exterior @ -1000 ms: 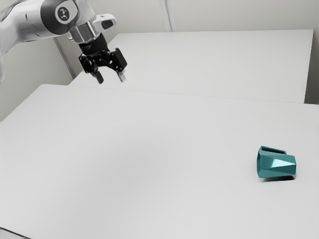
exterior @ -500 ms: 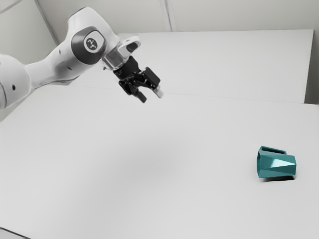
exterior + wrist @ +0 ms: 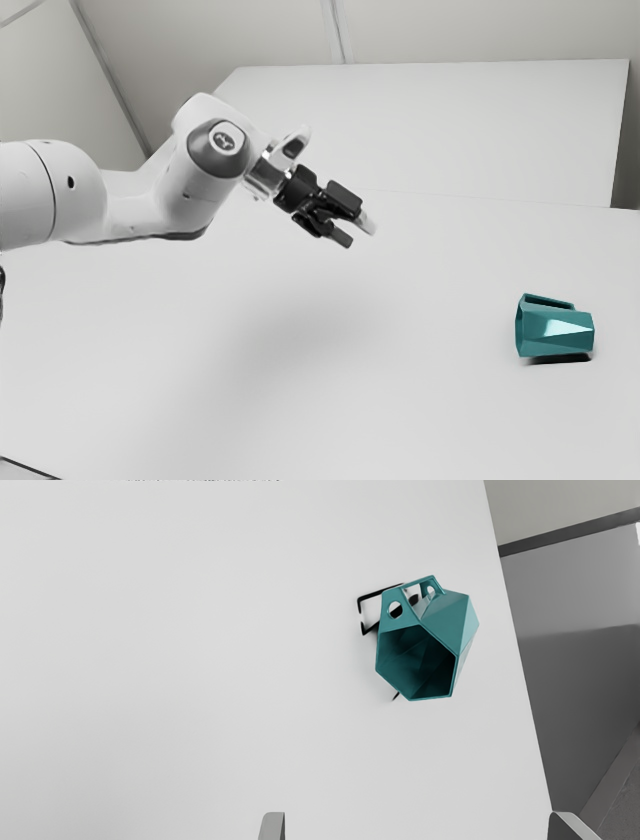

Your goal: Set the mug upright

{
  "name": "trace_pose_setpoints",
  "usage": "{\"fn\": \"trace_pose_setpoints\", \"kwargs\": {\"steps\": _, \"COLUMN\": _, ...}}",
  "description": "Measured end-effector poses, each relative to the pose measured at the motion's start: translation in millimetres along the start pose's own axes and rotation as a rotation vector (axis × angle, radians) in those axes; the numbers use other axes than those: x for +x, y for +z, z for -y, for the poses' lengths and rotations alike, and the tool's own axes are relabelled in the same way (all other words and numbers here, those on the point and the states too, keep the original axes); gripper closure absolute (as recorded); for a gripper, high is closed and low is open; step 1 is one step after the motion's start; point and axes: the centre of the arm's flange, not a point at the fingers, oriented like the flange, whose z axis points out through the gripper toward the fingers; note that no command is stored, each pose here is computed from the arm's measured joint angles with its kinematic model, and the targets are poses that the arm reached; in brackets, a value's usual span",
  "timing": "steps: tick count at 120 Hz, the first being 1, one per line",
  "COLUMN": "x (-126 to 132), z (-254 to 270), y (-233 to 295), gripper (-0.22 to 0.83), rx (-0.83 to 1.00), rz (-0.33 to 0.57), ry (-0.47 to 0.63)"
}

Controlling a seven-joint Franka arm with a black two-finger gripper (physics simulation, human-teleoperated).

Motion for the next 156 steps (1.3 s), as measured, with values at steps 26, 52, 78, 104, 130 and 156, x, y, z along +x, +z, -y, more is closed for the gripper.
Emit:
{"fn": "trace_pose_setpoints", "kwargs": {"steps": 26, "x": 0, "z": -8, "y": 34, "gripper": 0.03, "rx": -0.041, "rz": -0.001, "ry": 0.083}}
{"fn": "trace_pose_setpoints", "kwargs": {"steps": 52, "x": -6, "z": -28, "y": 71, "gripper": 0.03, "rx": -0.058, "rz": 0.026, "ry": 0.174}}
{"fn": "trace_pose_setpoints", "kwargs": {"steps": 78, "x": -12, "z": -43, "y": 108, "gripper": 0.03, "rx": -0.082, "rz": 0.044, "ry": 0.223}}
{"fn": "trace_pose_setpoints", "kwargs": {"steps": 104, "x": -16, "z": -52, "y": 138, "gripper": 0.03, "rx": -0.112, "rz": 0.046, "ry": 0.202}}
{"fn": "trace_pose_setpoints", "kwargs": {"steps": 130, "x": -14, "z": -60, "y": 173, "gripper": 0.03, "rx": -0.114, "rz": 0.066, "ry": 0.186}}
{"fn": "trace_pose_setpoints", "kwargs": {"steps": 156, "x": 12, "z": -66, "y": 194, "gripper": 0.03, "rx": -0.122, "rz": 0.047, "ry": 0.192}}
